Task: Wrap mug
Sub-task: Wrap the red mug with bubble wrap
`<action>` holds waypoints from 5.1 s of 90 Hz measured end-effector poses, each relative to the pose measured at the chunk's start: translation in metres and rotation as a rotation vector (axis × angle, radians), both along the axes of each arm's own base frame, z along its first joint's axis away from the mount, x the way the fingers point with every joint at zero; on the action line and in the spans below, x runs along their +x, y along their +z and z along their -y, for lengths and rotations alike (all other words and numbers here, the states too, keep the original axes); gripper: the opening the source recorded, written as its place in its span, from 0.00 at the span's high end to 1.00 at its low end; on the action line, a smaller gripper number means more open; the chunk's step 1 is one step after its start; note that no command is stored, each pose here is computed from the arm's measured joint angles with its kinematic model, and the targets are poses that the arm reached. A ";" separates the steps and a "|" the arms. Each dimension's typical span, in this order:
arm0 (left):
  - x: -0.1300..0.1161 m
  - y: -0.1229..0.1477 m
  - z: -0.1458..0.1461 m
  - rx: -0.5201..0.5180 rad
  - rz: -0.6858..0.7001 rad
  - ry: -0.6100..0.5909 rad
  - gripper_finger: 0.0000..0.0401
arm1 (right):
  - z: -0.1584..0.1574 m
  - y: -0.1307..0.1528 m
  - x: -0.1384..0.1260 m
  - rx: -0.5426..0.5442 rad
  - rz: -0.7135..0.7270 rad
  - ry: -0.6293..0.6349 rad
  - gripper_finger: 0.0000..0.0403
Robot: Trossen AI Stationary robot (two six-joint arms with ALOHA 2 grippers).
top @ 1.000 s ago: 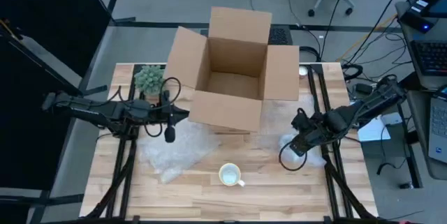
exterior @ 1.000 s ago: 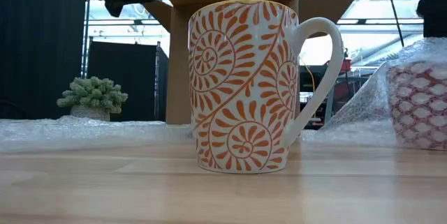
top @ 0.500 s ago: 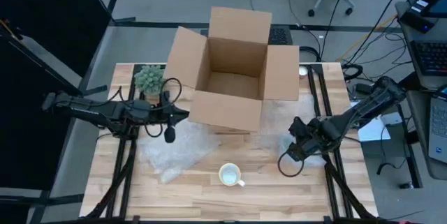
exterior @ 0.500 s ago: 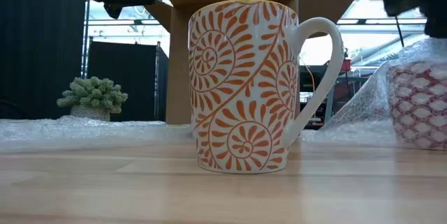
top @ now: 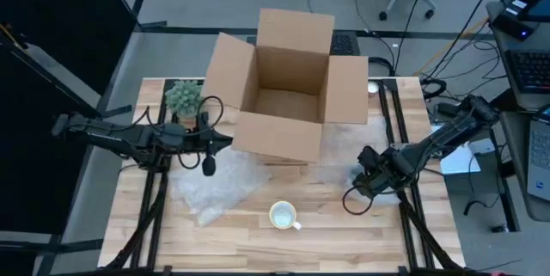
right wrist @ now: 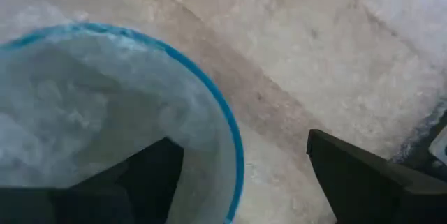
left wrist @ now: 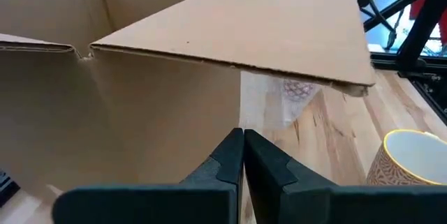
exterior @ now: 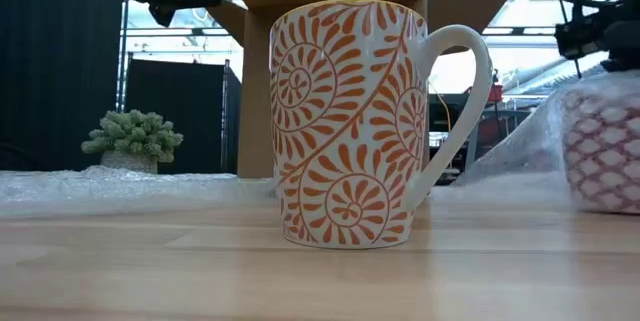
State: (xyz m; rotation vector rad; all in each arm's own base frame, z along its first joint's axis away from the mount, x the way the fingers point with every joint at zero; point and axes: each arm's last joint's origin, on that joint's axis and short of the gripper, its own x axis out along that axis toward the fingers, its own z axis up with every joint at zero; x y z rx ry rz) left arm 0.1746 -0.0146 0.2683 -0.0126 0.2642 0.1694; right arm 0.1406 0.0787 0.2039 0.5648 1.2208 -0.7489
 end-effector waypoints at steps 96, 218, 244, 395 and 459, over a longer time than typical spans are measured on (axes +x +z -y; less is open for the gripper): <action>-0.002 -0.063 -0.013 0.087 -0.232 0.530 1.00 | 0.035 0.006 0.054 -0.678 0.327 -0.062 0.29; 0.013 -0.081 -0.031 0.167 -0.211 0.803 1.00 | 0.062 -0.022 0.112 -0.852 0.337 -0.042 0.29; 0.038 -0.097 -0.043 0.149 -0.291 0.589 1.00 | 0.066 -0.022 0.112 -0.872 0.287 -0.005 0.29; 0.020 -0.072 -0.006 0.100 -0.155 0.608 1.00 | 0.122 0.019 0.123 -0.807 0.379 0.286 0.28; -0.004 -0.062 0.009 0.001 -0.163 0.541 1.00 | 0.124 -0.008 0.128 -0.570 0.379 0.273 0.28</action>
